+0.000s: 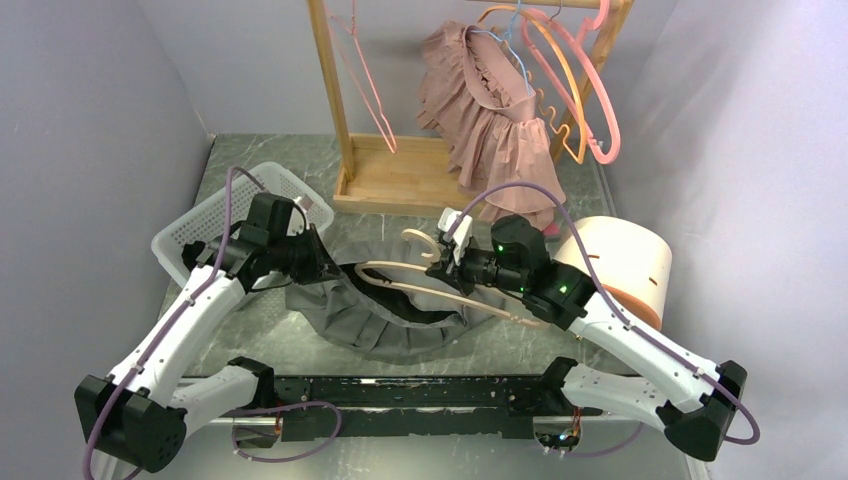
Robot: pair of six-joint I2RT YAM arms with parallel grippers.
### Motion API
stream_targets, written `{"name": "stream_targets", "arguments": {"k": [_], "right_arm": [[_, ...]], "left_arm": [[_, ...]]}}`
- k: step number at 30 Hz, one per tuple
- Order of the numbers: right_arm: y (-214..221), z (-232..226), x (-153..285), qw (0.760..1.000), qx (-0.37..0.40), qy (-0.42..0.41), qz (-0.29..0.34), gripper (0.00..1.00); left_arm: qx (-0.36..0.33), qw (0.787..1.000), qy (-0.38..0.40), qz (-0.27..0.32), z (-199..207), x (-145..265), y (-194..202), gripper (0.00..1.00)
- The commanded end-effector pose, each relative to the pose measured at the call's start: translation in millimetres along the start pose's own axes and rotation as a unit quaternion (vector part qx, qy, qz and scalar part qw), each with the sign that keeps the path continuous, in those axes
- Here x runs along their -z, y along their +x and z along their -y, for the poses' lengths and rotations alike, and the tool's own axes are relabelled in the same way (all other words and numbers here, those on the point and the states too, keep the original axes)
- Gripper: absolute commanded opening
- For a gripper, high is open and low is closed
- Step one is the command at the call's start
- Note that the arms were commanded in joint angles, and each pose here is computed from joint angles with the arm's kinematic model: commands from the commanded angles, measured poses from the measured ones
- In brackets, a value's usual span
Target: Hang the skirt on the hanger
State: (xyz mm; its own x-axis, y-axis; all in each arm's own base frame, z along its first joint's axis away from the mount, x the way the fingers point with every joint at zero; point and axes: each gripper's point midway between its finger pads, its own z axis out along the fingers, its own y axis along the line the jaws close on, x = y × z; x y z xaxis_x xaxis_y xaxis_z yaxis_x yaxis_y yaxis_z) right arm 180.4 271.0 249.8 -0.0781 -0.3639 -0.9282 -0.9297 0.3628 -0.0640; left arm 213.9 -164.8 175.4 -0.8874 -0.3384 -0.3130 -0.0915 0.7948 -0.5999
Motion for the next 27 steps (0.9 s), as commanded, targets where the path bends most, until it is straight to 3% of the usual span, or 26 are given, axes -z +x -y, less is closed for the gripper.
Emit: {"name": "stream_targets", "arguments": {"k": [1, 4, 11, 22, 27], "right_arm": [[-20, 21, 5, 0.997, 0.007, 0.069, 0.034, 0.00], [-27, 14, 9, 0.997, 0.020, 0.051, 0.052, 0.00], [-25, -37, -1, 0.991, 0.032, -0.095, 0.084, 0.00], [-29, -18, -56, 0.988, 0.026, -0.058, 0.140, 0.00], [-37, -17, -61, 0.980, 0.031, -0.052, 0.189, 0.00]], "left_arm": [[0.020, 0.999, 0.036, -0.033, 19, 10, 8, 0.07], [0.021, 0.998, 0.052, -0.035, 27, 12, 5, 0.07], [0.019, 0.994, 0.101, -0.030, 52, 20, -3, 0.07], [-0.027, 0.962, 0.254, -0.098, 89, 33, 22, 0.07], [-0.040, 0.946, 0.300, -0.120, 95, 36, 33, 0.07]]}}
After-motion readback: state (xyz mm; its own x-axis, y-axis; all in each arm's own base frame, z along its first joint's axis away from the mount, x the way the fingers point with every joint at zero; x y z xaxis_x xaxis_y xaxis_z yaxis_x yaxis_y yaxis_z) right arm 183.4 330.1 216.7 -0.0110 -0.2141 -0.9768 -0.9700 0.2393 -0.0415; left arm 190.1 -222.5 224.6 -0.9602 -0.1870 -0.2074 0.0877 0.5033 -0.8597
